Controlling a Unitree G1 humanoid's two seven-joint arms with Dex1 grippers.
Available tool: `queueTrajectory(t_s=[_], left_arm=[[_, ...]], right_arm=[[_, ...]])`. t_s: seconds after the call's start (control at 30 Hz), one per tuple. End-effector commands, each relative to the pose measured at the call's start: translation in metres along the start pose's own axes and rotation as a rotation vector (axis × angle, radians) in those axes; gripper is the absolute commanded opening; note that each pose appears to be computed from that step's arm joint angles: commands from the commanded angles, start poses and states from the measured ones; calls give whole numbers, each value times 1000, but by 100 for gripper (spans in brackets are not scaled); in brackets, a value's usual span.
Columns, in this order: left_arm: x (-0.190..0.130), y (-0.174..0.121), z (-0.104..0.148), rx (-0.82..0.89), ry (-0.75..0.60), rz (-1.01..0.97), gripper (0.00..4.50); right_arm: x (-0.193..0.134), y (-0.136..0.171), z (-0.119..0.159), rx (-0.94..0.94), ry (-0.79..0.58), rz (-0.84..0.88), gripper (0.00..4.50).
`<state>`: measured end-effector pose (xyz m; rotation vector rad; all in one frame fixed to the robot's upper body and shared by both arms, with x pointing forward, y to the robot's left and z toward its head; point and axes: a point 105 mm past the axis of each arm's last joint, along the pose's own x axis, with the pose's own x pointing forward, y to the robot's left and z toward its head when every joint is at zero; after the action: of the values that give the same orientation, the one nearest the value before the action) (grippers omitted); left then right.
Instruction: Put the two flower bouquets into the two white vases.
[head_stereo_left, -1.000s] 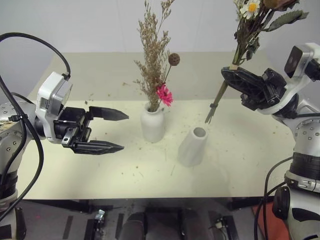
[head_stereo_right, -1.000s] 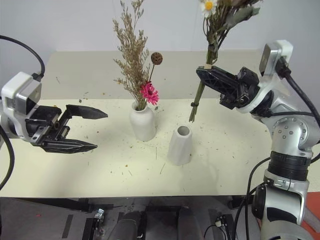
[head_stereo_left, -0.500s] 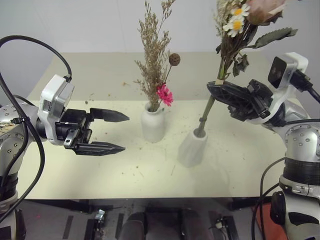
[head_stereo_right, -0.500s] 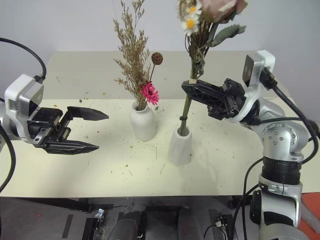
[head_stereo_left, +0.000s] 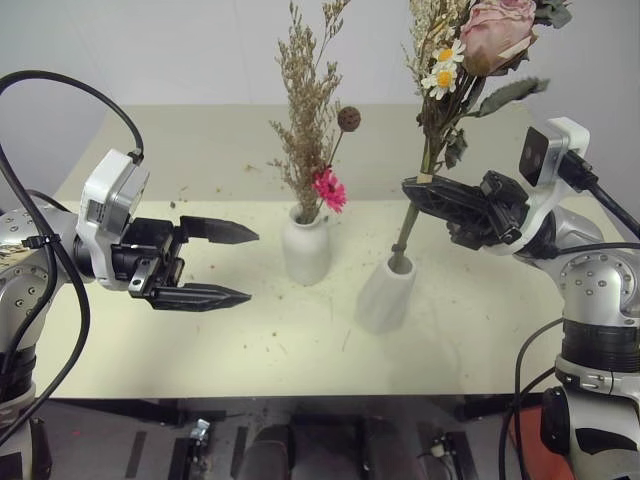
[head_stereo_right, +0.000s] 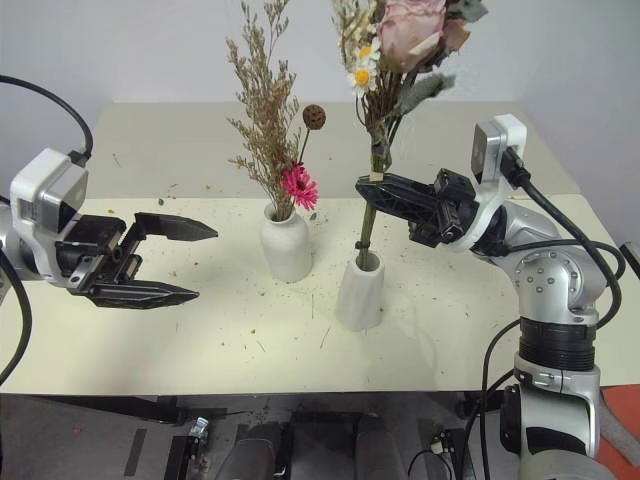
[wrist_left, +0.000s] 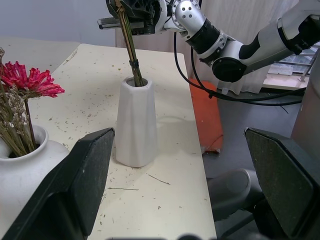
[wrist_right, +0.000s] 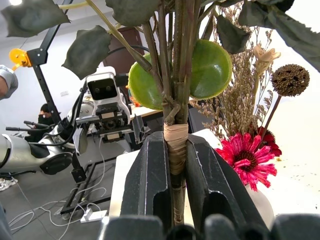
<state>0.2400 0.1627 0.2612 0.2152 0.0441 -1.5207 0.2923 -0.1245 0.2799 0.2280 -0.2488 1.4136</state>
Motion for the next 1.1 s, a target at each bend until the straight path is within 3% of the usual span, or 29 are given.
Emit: queueTrajectory(t_s=[0.03,0.77,1.1], left_arm=[[-3,-4,9,53,2,3,450],[-3,-4,9,46,9,2,450],[-3,-4,9,42,10,-1,450]], right_arm=[[-5,2,2,-46,1,-7,24],[-21,-1,-49,-81,140,-63,24],[-30,1,-45,-104,162,-63,338]])
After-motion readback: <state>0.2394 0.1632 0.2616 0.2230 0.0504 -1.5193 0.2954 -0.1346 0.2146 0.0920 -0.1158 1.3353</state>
